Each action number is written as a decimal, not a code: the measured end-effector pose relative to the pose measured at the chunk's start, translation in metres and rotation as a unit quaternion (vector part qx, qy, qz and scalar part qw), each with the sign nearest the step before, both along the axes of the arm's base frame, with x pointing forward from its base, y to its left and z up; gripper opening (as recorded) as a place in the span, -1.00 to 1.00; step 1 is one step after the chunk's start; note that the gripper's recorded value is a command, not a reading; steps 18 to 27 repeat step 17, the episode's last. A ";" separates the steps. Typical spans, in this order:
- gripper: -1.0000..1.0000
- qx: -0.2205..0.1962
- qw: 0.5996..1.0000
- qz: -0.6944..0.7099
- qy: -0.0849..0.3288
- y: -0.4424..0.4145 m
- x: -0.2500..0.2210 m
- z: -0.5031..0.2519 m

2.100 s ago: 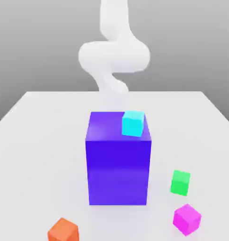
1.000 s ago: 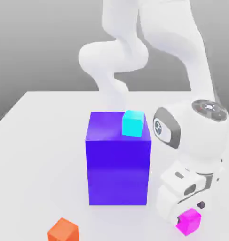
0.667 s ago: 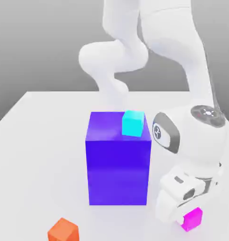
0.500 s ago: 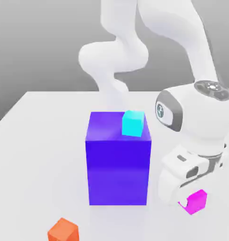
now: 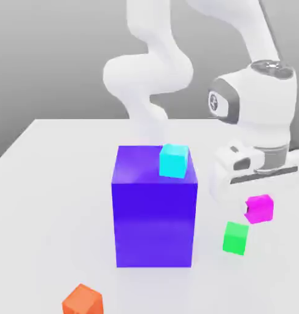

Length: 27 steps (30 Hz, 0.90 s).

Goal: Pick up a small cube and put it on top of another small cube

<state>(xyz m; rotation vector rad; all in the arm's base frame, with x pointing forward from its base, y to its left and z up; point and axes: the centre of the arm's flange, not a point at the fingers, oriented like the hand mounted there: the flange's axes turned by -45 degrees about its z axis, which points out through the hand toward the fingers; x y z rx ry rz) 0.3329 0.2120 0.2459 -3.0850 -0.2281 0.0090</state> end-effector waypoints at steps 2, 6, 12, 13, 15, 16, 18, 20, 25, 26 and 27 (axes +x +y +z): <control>-1.00 -0.011 1.000 -0.025 -0.002 -0.004 -0.011 0.000; -1.00 -0.024 0.999 -0.049 -0.006 -0.007 -0.018 -0.013; -1.00 -0.025 0.998 -0.051 -0.007 -0.008 -0.017 -0.050; -1.00 -0.025 0.998 -0.051 -0.006 -0.008 -0.018 -0.057; 1.00 -0.024 0.998 -0.049 -0.005 -0.008 -0.021 -0.068; 1.00 -0.024 0.998 -0.049 -0.005 -0.008 -0.021 -0.068; 1.00 -0.024 0.998 -0.049 -0.005 -0.008 -0.021 -0.068; 1.00 -0.024 0.998 -0.049 -0.005 -0.008 -0.021 -0.068; 1.00 -0.024 0.998 -0.049 -0.005 -0.008 -0.021 -0.068; 1.00 -0.024 0.998 -0.049 -0.005 -0.008 -0.021 -0.068; 1.00 -0.024 0.998 -0.049 -0.005 -0.008 -0.021 -0.068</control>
